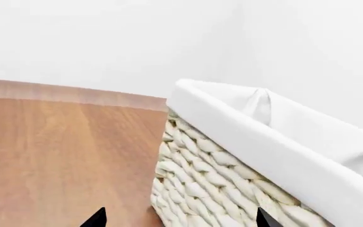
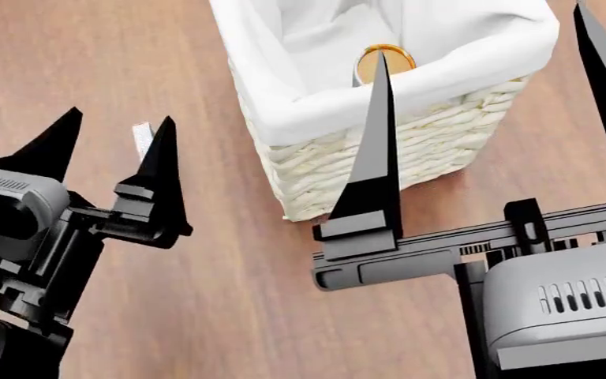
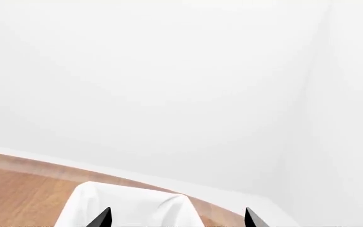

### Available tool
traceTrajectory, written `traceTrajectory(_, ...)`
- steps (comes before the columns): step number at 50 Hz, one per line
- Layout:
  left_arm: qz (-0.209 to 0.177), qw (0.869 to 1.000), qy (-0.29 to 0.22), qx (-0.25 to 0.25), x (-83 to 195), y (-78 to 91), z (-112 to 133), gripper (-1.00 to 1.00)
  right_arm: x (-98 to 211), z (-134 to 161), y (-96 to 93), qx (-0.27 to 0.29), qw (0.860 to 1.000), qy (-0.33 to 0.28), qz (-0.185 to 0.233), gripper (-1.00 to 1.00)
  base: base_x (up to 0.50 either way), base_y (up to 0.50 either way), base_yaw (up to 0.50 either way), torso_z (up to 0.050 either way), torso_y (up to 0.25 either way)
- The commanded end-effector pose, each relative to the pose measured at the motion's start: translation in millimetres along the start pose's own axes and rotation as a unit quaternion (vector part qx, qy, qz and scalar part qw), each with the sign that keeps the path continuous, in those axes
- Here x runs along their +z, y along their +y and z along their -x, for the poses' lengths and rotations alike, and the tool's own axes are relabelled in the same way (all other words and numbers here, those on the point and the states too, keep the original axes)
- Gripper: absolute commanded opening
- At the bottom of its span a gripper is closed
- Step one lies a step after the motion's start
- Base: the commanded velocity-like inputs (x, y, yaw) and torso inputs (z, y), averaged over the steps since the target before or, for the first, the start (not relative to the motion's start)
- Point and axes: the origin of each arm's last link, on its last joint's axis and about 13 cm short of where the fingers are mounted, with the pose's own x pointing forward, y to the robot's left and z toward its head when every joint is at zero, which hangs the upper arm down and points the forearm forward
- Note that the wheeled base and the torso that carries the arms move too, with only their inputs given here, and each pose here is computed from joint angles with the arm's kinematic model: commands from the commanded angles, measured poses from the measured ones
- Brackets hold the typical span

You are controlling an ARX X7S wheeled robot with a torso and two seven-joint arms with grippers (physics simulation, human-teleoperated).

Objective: Pick up the alphabet soup and the cream cheese box, and put them in the basket.

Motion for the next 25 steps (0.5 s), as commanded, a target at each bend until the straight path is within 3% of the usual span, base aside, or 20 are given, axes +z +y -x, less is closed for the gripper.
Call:
traceTrajectory(1,0.014,1.0,0.025,0.009,-15,4.0,0,1.0,-1,0,0.9,0.003,1.0,0.005,0.001,1.0,0.0,0.0,0.0,0.0,0.0)
traceTrajectory(25,0.004,0.998,0.062,0.023,-42,11.7,0,1.0,0,2,1.7,0.006,1.0,0.005,-0.004,1.0,0.0,0.0,0.0,0.0,0.0)
